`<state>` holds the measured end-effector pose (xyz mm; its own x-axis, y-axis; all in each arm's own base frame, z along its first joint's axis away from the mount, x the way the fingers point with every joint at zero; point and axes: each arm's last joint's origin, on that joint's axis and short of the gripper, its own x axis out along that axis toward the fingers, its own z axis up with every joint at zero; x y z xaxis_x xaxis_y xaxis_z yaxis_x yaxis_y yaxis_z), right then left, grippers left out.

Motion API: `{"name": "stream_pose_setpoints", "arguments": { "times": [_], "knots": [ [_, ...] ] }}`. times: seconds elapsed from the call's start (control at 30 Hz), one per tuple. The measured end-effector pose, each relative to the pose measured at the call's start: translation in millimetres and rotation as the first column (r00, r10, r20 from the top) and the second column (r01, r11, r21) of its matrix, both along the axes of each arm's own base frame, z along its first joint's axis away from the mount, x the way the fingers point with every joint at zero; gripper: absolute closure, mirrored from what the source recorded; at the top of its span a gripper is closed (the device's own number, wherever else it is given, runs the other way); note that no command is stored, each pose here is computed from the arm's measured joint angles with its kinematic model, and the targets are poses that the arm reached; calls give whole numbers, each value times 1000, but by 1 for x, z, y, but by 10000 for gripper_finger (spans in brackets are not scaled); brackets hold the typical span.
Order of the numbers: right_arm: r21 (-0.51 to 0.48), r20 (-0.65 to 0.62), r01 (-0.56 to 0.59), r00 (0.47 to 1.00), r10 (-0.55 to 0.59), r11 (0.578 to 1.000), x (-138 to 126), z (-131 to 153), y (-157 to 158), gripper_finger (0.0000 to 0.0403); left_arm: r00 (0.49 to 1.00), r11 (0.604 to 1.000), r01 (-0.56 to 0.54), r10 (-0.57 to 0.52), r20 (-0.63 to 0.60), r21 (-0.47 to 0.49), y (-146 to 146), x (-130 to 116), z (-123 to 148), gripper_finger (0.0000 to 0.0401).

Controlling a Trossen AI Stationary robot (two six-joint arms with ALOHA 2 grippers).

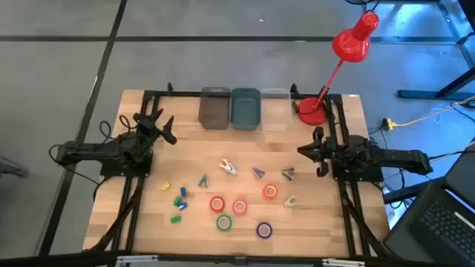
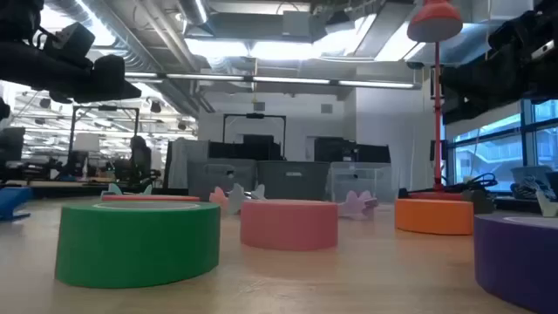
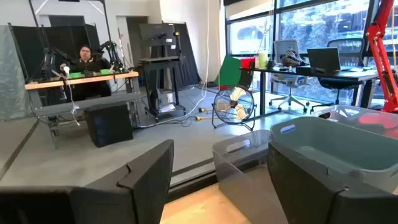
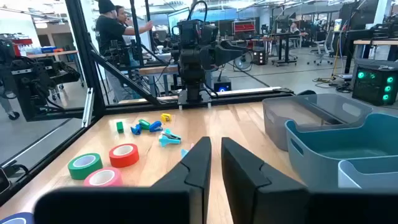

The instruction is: Pick and place Stapler, Stapler remover, tape

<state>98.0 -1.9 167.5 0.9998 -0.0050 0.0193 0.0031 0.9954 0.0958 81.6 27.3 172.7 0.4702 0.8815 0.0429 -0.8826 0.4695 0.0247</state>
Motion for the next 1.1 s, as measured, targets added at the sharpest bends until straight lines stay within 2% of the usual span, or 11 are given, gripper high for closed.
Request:
{"name": "stream_pose_setpoints", "arguments": {
  "times": [0.9,1.1],
  "knots": [
    [0,1,1,1000,-1,1000,0,0,0,361,1000,1000,0,0,0,0,0,0,0,153],
    [-5,61,1,998,-1,1000,0,6,0,361,1000,1000,0,0,0,0,0,0,0,154]
  ]
}}
